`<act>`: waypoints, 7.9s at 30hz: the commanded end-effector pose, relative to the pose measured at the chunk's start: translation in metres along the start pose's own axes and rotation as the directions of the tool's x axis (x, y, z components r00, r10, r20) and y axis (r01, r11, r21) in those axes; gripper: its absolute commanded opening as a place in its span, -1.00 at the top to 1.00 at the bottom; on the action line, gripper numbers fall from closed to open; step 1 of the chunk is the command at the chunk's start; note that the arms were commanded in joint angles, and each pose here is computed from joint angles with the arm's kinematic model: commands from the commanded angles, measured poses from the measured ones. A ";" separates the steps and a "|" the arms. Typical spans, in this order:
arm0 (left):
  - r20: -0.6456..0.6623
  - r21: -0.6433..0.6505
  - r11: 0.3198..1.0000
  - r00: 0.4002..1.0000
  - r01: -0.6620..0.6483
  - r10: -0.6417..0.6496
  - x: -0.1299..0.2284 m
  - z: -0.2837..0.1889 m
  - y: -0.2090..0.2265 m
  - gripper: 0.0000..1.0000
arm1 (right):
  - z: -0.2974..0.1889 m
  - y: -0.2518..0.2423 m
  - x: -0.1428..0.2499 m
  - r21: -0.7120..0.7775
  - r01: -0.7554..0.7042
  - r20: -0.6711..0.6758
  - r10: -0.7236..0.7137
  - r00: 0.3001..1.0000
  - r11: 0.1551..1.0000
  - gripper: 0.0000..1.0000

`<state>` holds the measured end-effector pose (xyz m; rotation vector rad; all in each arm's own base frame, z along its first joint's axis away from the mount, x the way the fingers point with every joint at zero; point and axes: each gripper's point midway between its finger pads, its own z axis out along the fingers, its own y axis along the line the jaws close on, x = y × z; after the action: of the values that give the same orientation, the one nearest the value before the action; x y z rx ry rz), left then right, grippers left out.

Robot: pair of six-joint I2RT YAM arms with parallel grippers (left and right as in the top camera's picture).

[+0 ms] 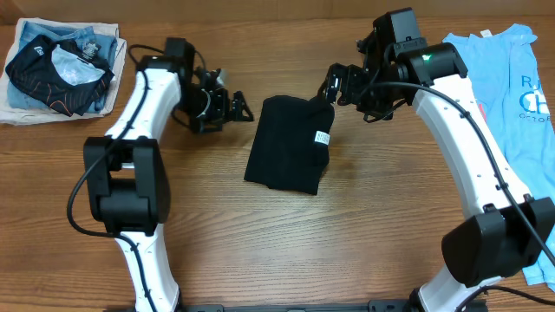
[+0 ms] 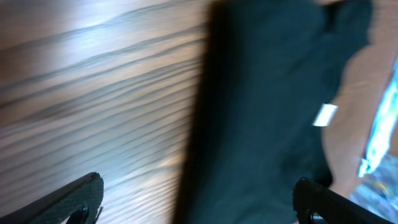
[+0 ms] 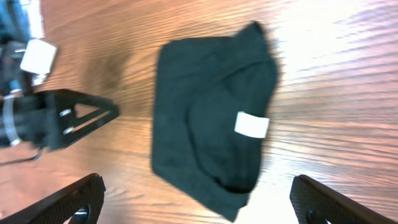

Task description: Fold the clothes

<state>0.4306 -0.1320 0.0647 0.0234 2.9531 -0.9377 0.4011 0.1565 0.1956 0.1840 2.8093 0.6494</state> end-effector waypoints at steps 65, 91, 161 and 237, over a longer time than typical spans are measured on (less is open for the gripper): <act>0.367 -0.237 0.959 0.928 0.152 -0.056 -0.124 -0.031 0.171 0.92 | 0.034 -0.053 0.019 0.190 -0.036 -0.038 0.044 0.998 0.981 -1.00; 0.673 -0.381 0.884 0.736 0.269 0.067 -0.165 -0.271 0.167 0.92 | 0.032 -0.056 0.028 0.208 -0.065 -0.068 0.081 0.994 0.976 -1.00; 0.893 -0.107 0.785 0.405 0.610 -0.193 -0.100 -0.408 0.240 0.92 | 0.030 -0.060 0.039 0.226 -0.073 -0.107 0.100 0.989 0.971 -1.00; 0.807 -0.404 0.722 0.590 0.562 -0.008 -0.165 -0.309 0.227 0.85 | 0.027 -0.067 0.049 0.266 -0.074 -0.142 0.115 0.983 0.961 -1.00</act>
<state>0.5897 0.2124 0.1056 -0.7662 2.4505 0.1178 0.3575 0.1180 0.1324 0.3304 3.0469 0.3387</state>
